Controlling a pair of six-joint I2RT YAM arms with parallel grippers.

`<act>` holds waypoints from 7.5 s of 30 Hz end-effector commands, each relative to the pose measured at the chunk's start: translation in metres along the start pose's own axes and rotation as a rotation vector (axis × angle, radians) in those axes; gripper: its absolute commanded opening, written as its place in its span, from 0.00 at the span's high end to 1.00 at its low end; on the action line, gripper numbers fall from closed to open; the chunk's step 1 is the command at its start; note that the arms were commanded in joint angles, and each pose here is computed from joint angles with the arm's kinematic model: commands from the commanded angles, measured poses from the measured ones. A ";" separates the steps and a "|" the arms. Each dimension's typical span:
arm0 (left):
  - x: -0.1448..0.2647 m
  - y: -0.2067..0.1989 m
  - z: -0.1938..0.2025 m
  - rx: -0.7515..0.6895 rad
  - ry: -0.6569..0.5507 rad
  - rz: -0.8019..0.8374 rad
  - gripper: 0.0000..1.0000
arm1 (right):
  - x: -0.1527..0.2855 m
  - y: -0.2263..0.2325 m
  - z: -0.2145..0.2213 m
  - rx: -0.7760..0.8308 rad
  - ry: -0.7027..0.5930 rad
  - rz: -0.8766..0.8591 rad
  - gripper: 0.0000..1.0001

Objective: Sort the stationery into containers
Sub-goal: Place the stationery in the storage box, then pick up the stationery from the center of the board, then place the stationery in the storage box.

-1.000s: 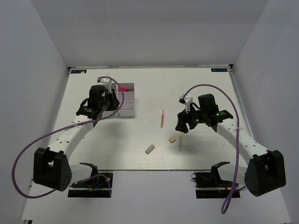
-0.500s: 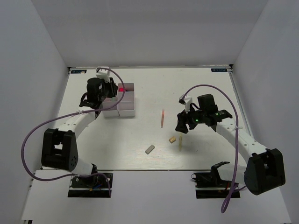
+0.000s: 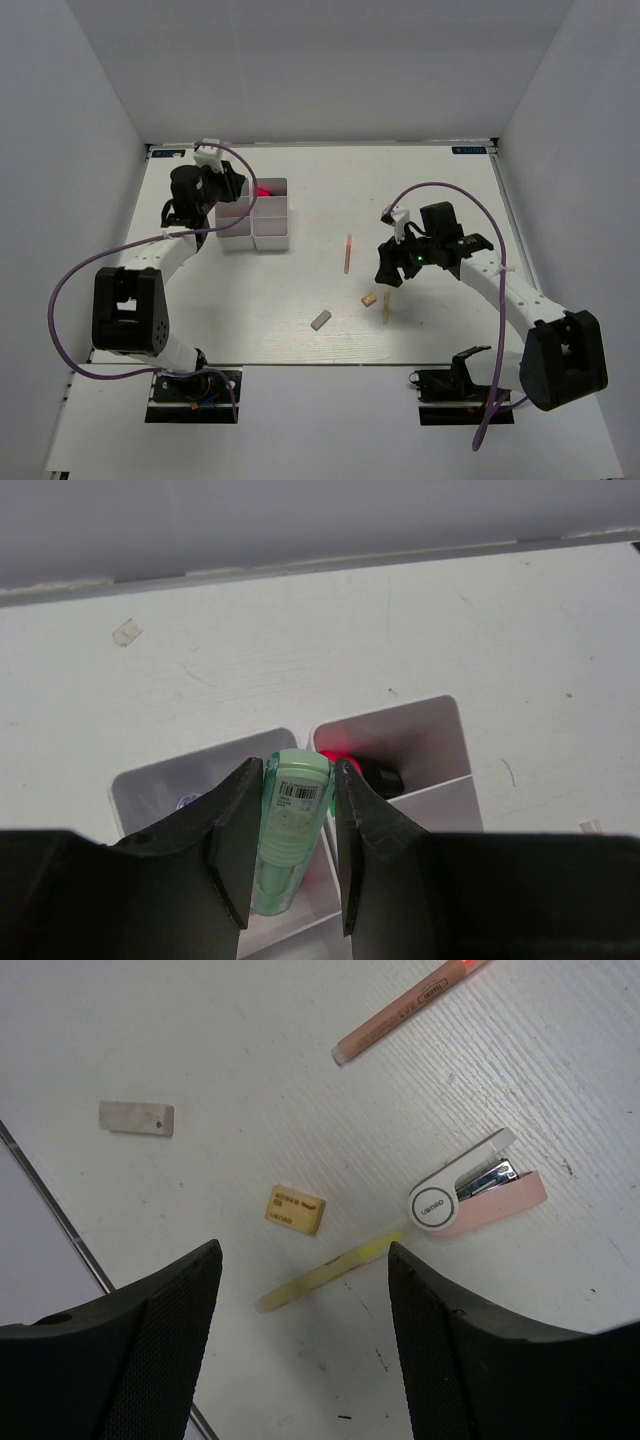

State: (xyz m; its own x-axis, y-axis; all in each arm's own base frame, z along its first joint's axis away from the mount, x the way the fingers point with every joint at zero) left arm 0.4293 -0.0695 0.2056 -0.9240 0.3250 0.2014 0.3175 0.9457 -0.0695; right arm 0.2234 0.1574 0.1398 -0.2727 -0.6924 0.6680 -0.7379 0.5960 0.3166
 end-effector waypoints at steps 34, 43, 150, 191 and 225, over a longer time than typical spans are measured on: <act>-0.004 0.009 0.042 -0.085 -0.015 0.262 0.81 | 0.000 -0.004 -0.012 0.023 -0.011 -0.008 0.30; 0.007 0.006 0.023 -0.087 -0.040 0.242 0.31 | 0.001 -0.003 -0.013 0.027 -0.016 -0.011 0.29; 0.237 -0.065 0.106 -0.138 0.285 -0.173 0.04 | -0.093 0.021 -0.236 0.984 -0.002 -0.053 0.79; 0.239 -0.065 0.103 -0.145 0.268 -0.163 0.03 | -0.228 0.046 -0.251 1.209 -0.095 0.221 0.51; 0.213 -0.167 0.117 -0.099 0.578 0.504 0.44 | -0.069 0.021 -0.126 0.087 0.248 0.303 0.65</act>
State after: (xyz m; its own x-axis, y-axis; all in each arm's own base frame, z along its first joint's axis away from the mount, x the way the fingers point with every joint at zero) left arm 0.1565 -0.1318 0.1206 -0.5003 0.5124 0.6980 0.6158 0.7772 -0.1292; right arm 0.3272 0.3098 0.2482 -0.5357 -0.5237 0.6624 -0.8025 0.5597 -0.2066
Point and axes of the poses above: each gripper's point midway between its finger pads, its own x axis back along the fingers, its own y axis along the line the jaws close on, z = x × y, the point moved 4 cm from there along x, back along the fingers, and after that the axes turned 4 degrees about -x, right-handed, at the moved point
